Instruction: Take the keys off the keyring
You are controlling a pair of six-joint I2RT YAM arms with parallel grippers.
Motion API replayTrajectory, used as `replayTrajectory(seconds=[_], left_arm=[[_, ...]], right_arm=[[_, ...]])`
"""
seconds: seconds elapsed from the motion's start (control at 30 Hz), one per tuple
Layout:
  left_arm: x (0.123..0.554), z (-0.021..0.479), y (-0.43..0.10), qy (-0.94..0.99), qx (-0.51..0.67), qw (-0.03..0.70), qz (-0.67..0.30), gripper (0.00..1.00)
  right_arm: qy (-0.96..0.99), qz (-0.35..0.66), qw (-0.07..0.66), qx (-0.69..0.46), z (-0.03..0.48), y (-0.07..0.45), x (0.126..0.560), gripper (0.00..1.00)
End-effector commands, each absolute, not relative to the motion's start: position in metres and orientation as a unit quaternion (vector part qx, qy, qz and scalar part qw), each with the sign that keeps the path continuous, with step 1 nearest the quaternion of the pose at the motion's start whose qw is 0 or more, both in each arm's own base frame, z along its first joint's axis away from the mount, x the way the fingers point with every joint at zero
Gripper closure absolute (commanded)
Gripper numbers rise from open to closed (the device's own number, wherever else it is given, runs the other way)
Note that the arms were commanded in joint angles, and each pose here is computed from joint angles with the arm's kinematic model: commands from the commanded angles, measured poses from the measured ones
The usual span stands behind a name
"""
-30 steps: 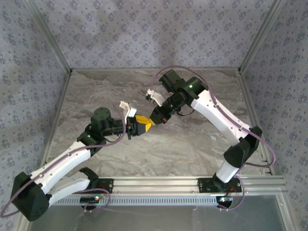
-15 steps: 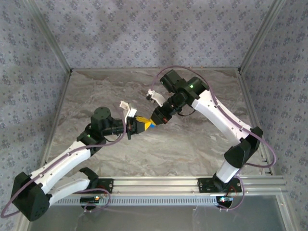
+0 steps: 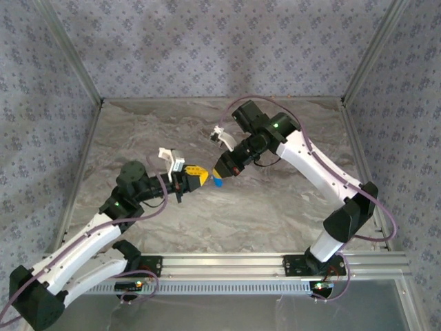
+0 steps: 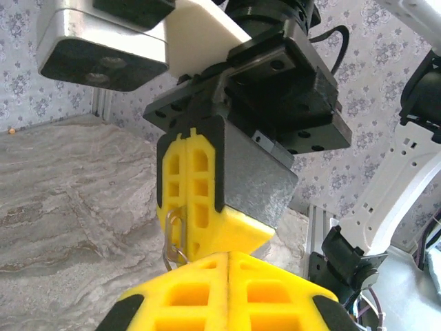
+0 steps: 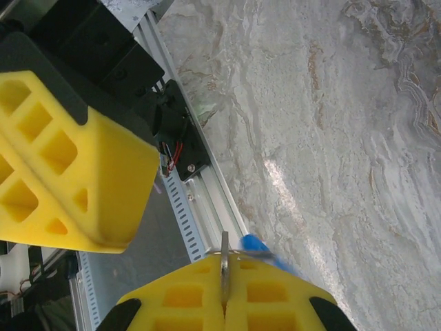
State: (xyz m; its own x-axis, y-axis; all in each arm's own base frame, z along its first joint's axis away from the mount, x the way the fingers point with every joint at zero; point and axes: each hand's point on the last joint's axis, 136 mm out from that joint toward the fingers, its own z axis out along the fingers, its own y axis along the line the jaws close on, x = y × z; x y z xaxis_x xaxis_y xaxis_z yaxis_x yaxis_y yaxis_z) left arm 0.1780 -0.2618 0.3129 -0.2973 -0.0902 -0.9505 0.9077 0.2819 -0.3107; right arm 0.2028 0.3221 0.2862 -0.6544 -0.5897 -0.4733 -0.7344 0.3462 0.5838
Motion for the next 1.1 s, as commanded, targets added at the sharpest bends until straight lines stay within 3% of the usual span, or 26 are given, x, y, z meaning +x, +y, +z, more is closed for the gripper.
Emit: replayTrajectory(seconds=[0.0,0.1,0.3,0.4,0.57,0.83,0.97,1.07], left_arm=[[0.174,0.305,-0.26,0.627,0.326,0.5,-0.501,1.0],[0.174,0.3,-0.258,0.632,0.318,0.498,-0.501,1.0],[0.173,0.303,-0.257,0.634,0.317,0.497,-0.501,0.75],[0.173,0.305,-0.259,0.632,0.321,0.493,-0.504,0.73],[0.177,0.302,-0.258,0.637,0.317,0.497,-0.496,0.58],[0.179,0.297,-0.256,0.641,0.31,0.505,-0.489,0.45],[0.186,0.293,-0.251,0.641,0.298,0.531,-0.467,0.32],[0.191,0.29,-0.246,0.632,0.295,0.567,-0.439,0.31]], right_arm=[[0.813,0.402,0.106,-0.407,0.299,0.321,0.204,1.0],[0.812,0.397,0.105,-0.415,0.302,0.32,0.202,1.0],[0.812,0.392,0.104,-0.421,0.301,0.32,0.2,1.0],[0.81,0.393,0.106,-0.421,0.302,0.32,0.2,1.0],[0.808,0.394,0.107,-0.425,0.304,0.321,0.198,1.0],[0.806,0.394,0.11,-0.429,0.307,0.32,0.196,1.0],[0.803,0.397,0.112,-0.429,0.31,0.321,0.196,1.0],[0.802,0.399,0.113,-0.43,0.312,0.321,0.195,1.0]])
